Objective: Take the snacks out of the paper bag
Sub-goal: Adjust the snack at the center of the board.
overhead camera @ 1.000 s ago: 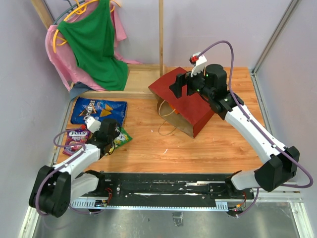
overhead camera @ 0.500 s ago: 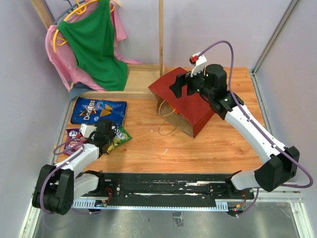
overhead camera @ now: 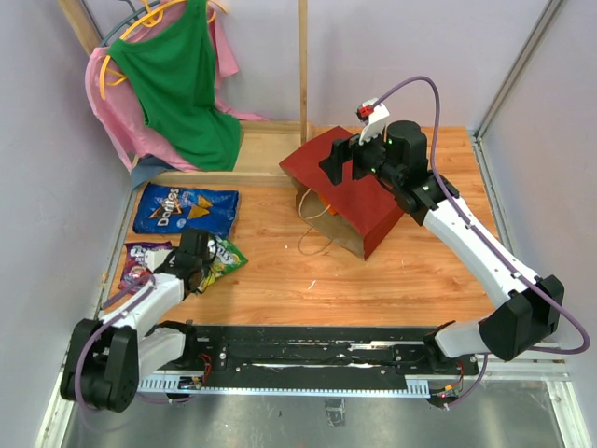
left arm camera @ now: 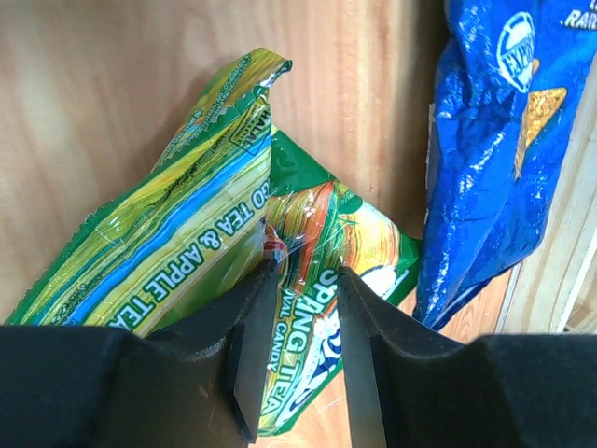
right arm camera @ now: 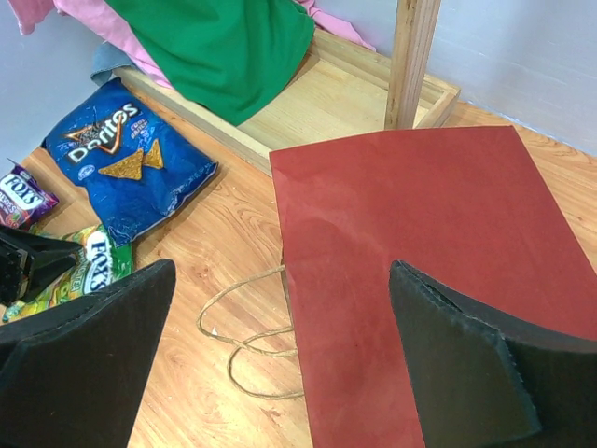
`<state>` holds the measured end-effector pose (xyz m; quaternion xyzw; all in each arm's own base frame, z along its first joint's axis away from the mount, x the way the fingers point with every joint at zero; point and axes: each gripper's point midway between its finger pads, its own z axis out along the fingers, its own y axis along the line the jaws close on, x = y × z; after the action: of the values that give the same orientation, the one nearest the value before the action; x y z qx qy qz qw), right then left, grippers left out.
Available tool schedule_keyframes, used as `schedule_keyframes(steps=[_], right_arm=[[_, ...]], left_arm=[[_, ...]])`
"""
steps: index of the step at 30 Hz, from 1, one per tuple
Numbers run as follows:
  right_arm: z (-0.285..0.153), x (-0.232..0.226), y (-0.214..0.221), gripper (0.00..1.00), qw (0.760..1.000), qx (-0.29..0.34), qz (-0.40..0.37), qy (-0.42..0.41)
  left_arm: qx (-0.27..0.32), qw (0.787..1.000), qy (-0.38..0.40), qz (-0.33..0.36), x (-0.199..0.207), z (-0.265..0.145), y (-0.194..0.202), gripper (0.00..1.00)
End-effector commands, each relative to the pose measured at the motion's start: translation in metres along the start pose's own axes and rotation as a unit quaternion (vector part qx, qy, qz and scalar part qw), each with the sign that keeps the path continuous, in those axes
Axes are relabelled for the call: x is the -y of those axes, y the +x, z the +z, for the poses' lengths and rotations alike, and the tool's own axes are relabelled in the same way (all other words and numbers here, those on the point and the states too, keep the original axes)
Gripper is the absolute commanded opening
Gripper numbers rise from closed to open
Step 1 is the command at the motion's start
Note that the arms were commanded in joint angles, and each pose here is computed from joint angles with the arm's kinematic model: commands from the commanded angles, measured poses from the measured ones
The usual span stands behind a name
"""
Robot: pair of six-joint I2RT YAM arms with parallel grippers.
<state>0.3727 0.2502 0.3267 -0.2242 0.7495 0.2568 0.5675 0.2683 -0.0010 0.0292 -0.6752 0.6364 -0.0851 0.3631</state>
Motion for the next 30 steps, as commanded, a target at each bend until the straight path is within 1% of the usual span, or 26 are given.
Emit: schedule_keyframes(steps=[1, 9, 13, 15, 17, 21, 24, 26, 28, 30], right_arm=[[-0.003, -0.004, -0.010, 0.99, 1.000, 0.019, -0.015, -0.002], [-0.001, -0.006, -0.009, 0.99, 1.000, 0.018, -0.010, -0.008], [-0.001, -0.009, -0.010, 0.99, 1.000, 0.020, -0.008, -0.013], [-0.002, -0.008, -0.011, 0.98, 1.000, 0.020, -0.007, -0.013], [-0.001, -0.009, -0.010, 0.99, 1.000, 0.020, -0.007, -0.013], [0.001, -0.009, -0.009, 0.98, 1.000, 0.018, -0.006, -0.015], [0.003, -0.009, -0.007, 0.99, 1.000, 0.016, -0.004, -0.016], [0.004, -0.010, -0.007, 0.99, 1.000, 0.015, -0.003, -0.020], [0.004, -0.010, -0.006, 0.99, 1.000, 0.014, -0.002, -0.020], [0.004, -0.010, -0.007, 0.99, 1.000, 0.014, -0.002, -0.019]], left_arm=[[0.038, 0.986, -0.161, 0.037, -0.110, -0.012, -0.024, 0.39], [0.081, 0.992, -0.092, -0.005, -0.092, -0.035, -0.055, 0.40], [0.104, 0.991, -0.083, 0.004, -0.083, -0.039, -0.066, 0.40], [0.103, 0.992, -0.072, 0.030, -0.073, -0.039, -0.066, 0.40], [0.088, 0.993, -0.037, 0.070, -0.051, -0.037, -0.060, 0.41], [0.037, 0.991, 0.017, 0.127, -0.018, -0.036, -0.038, 0.46], [-0.015, 0.974, 0.086, 0.208, 0.012, -0.037, -0.013, 0.49], [-0.045, 0.962, 0.110, 0.245, 0.021, -0.038, 0.000, 0.56], [-0.078, 0.943, 0.149, 0.289, 0.032, -0.042, 0.015, 0.62], [-0.093, 0.928, 0.168, 0.318, 0.037, -0.046, 0.022, 0.66]])
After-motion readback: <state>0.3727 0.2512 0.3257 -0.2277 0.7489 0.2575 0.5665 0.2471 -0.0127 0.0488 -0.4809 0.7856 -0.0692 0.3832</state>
